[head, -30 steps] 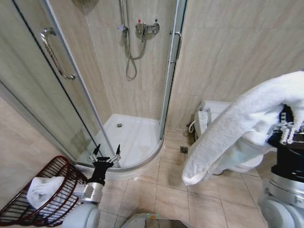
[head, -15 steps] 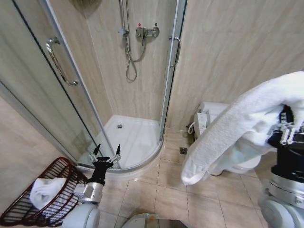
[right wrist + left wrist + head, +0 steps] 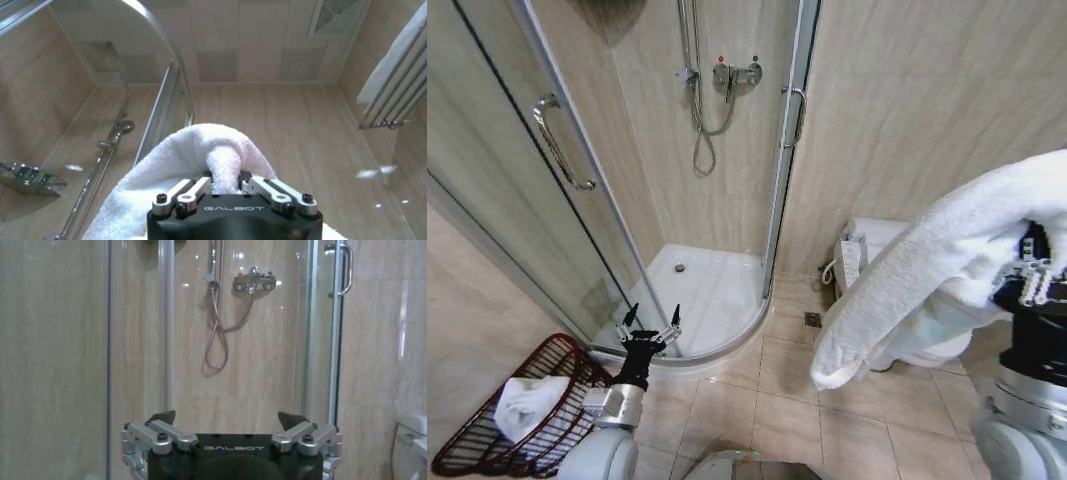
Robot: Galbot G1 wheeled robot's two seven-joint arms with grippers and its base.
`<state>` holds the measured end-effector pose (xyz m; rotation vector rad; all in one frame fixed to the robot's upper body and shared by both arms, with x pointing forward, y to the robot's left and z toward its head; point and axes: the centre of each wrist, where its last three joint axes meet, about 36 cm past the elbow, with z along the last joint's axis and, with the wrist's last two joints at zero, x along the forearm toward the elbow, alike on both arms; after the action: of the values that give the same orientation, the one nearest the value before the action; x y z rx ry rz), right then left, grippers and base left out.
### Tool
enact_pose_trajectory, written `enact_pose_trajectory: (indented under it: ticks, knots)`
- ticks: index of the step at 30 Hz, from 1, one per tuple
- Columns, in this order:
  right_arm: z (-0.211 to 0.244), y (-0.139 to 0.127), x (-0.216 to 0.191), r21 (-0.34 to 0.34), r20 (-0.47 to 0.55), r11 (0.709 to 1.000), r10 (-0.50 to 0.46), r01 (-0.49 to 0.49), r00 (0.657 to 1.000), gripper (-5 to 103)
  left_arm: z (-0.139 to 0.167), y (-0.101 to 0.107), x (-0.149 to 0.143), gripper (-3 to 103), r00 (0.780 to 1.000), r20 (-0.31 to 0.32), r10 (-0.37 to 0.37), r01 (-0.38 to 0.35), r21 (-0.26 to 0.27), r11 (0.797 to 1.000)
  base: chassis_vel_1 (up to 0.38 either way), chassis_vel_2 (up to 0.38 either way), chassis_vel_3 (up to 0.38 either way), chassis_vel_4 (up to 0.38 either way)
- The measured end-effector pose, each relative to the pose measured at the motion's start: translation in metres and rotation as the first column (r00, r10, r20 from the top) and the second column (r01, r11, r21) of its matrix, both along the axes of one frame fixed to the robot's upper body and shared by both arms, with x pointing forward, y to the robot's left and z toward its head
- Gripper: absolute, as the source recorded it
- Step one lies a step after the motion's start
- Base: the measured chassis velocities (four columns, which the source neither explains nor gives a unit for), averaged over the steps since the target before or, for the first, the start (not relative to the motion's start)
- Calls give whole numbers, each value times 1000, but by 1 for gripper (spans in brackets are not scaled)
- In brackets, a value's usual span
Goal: Discard the used towel into the hamper.
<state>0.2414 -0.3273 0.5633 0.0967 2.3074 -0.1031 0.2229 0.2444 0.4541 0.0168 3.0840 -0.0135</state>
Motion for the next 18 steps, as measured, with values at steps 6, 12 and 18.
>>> enact_pose_trajectory:
  ticks: [6, 12, 18]
  knots:
    - [6, -7, 0, -27, 23, 1000, -10, 10, 1000, 14, 0, 0, 0, 100, 1000, 0, 0, 0, 0, 1000, 0, 0, 0, 0]
    - [14, -13, 1, -37, 42, 999, -19, 20, 999, 14, 0, 0, 0, 100, 1000, 0, 0, 0, 0, 1000, 0, 0, 0, 0]
    - [24, -29, -7, -41, 73, 997, -60, 63, 996, 14, 0, 0, 0, 100, 1000, 0, 0, 0, 0, 1000, 0, 0, 0, 0]
